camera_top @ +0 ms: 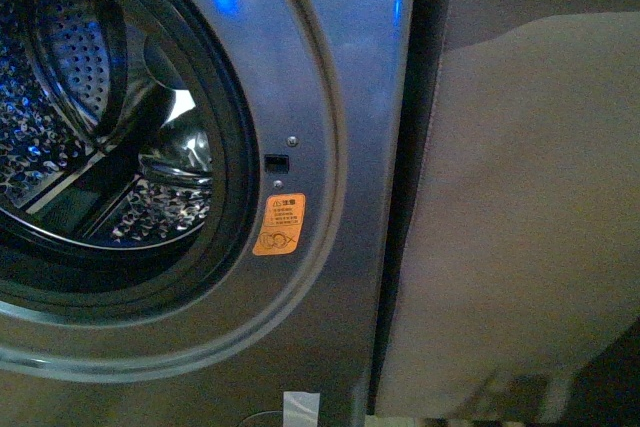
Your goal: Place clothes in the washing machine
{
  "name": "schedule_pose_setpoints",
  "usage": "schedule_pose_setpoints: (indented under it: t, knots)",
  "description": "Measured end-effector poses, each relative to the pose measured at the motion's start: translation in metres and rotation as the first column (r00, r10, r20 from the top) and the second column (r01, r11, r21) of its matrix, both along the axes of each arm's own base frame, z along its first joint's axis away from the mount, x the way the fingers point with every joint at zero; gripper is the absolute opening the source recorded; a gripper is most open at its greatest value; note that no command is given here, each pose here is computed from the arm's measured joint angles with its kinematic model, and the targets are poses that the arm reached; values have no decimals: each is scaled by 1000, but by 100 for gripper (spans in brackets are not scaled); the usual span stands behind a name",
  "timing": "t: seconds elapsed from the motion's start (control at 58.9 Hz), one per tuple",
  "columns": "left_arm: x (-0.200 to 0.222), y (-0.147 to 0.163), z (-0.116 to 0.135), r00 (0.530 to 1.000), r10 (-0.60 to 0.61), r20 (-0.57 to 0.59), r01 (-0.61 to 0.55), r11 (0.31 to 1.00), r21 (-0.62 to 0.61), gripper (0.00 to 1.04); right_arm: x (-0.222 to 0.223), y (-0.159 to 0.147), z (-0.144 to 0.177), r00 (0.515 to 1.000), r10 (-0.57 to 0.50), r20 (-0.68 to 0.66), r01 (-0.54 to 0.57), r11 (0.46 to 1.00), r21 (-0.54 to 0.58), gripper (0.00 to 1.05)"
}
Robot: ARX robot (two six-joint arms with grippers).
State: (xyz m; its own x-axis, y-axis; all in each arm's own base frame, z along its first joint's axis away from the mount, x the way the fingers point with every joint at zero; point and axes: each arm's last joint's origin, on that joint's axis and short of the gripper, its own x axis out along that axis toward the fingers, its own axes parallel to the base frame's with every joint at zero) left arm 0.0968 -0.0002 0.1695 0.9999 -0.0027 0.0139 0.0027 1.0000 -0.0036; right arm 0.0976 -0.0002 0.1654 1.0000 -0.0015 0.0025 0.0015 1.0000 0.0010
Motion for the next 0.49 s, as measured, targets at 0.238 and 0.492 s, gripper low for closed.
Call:
schedule_pose_setpoints:
  t: [0.238,0.492]
  knots:
    - [0,0,0,1000,0,0,0,1000,0,98,0,0,0,1000,0,0,0,1000,0,97]
    - [0,0,0,1000,0,0,0,1000,0,98,0,0,0,1000,0,0,0,1000,0,97]
